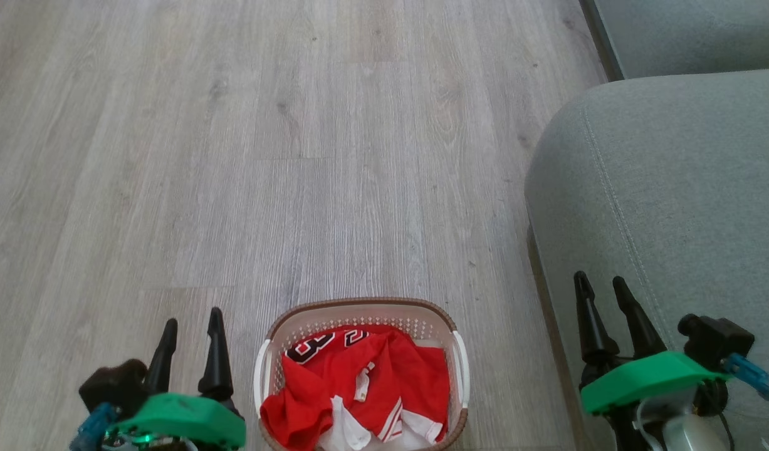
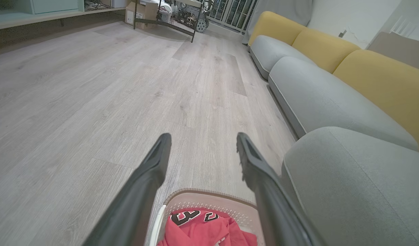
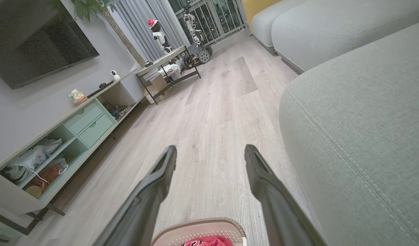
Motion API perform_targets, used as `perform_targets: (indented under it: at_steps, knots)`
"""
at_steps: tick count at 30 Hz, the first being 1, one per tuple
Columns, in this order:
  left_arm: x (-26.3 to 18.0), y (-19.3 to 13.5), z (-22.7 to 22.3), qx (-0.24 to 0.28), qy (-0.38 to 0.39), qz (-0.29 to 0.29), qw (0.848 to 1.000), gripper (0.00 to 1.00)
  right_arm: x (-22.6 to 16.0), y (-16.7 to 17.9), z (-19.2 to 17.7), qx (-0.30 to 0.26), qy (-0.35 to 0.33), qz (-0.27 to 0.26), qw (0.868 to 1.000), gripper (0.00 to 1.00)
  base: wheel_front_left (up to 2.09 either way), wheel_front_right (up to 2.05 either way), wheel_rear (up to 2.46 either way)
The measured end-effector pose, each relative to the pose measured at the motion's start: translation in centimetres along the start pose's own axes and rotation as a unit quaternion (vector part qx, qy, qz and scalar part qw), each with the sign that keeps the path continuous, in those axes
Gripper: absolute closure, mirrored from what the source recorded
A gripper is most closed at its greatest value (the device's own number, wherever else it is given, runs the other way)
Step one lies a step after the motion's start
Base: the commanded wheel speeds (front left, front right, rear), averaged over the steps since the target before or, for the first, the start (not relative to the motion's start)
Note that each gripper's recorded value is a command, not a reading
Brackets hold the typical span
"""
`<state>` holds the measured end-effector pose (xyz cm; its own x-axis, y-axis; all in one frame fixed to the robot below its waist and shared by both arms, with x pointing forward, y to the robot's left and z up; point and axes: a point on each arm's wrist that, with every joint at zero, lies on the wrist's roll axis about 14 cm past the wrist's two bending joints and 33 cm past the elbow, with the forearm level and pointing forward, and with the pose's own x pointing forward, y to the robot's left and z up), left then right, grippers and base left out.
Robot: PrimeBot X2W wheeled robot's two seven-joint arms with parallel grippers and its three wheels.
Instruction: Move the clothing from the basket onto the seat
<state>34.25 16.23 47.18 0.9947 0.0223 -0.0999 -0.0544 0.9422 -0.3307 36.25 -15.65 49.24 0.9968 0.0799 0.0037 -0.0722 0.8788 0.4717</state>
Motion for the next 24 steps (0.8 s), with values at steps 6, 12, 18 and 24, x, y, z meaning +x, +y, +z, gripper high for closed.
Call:
perform_targets:
  at_steps: [6,12,18,24]
  knots:
    - [-0.3,-0.2,0.2,0.029,-0.010,-0.004,1.000,0.00,0.0,0.6,0.3,-0.029,-0.008,0.012,0.999,0.00,0.00,0.00,0.00]
    - [-0.4,-0.6,0.8,0.059,-0.026,-0.012,0.998,0.00,0.0,1.4,0.7,-0.064,-0.017,0.027,0.997,0.00,0.00,0.00,0.00]
    - [-0.7,-1.1,1.2,0.091,-0.040,-0.023,0.995,0.00,0.0,2.0,0.9,-0.098,-0.025,0.039,0.994,0.00,0.00,0.00,0.00]
    - [-1.1,-1.3,0.9,0.120,-0.043,-0.029,0.991,0.00,0.0,2.5,1.2,-0.131,-0.033,0.050,0.990,0.00,0.00,0.00,0.00]
